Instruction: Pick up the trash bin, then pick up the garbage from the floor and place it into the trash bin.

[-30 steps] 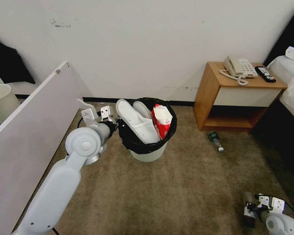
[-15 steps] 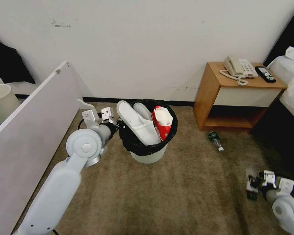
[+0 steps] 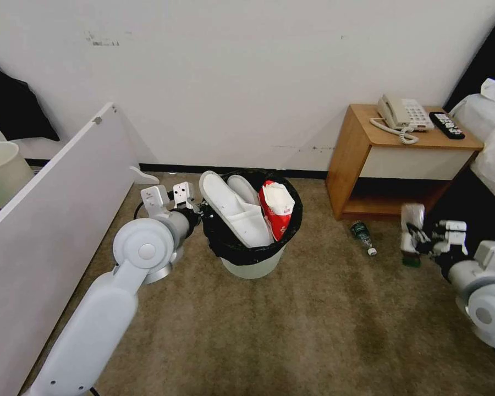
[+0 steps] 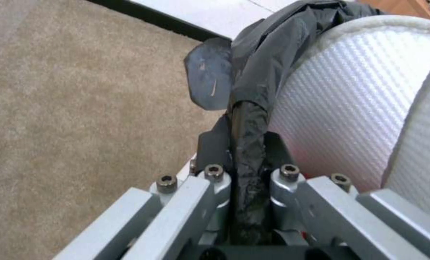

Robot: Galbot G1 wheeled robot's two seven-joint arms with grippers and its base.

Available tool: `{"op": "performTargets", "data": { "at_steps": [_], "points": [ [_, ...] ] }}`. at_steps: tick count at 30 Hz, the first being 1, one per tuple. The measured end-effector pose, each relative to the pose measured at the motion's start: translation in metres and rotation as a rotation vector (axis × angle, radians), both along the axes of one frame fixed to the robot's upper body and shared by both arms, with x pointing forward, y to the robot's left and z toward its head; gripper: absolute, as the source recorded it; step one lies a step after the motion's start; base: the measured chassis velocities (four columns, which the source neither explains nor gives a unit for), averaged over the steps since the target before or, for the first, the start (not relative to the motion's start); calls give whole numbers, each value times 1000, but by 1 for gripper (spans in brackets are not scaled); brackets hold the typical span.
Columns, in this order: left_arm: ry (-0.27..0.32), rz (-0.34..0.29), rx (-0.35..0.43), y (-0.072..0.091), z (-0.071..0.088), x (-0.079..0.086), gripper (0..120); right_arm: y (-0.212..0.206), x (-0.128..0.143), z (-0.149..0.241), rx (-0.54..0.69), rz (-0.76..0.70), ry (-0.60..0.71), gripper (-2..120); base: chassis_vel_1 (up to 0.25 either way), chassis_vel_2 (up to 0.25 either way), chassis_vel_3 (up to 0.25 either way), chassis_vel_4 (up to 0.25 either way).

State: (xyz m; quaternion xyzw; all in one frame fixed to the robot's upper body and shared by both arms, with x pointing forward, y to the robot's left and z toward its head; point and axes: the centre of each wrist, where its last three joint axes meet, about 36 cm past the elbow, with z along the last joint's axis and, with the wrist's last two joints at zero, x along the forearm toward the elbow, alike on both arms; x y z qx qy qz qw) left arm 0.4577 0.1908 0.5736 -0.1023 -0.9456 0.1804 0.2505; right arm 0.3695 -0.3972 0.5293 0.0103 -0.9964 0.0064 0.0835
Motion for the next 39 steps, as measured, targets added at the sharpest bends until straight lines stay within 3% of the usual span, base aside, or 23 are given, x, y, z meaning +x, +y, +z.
{"op": "performTargets", "data": {
  "at_steps": [5,7,17,39],
  "points": [
    [4,-8,1,-2,0,-1,4,7,-1,20,-39,144,-134,19,0,0,0,0],
    [7,-21,4,-5,0,-2,4,7,2,31,-63,279,-242,19,0,0,0,0],
    [23,-60,13,-19,-5,0,4,14,19,39,-65,551,-418,19,0,0,0,0],
    [42,-139,28,-51,-15,9,4,39,27,78,-58,811,-489,19,0,0,0,0]
  ]
}}
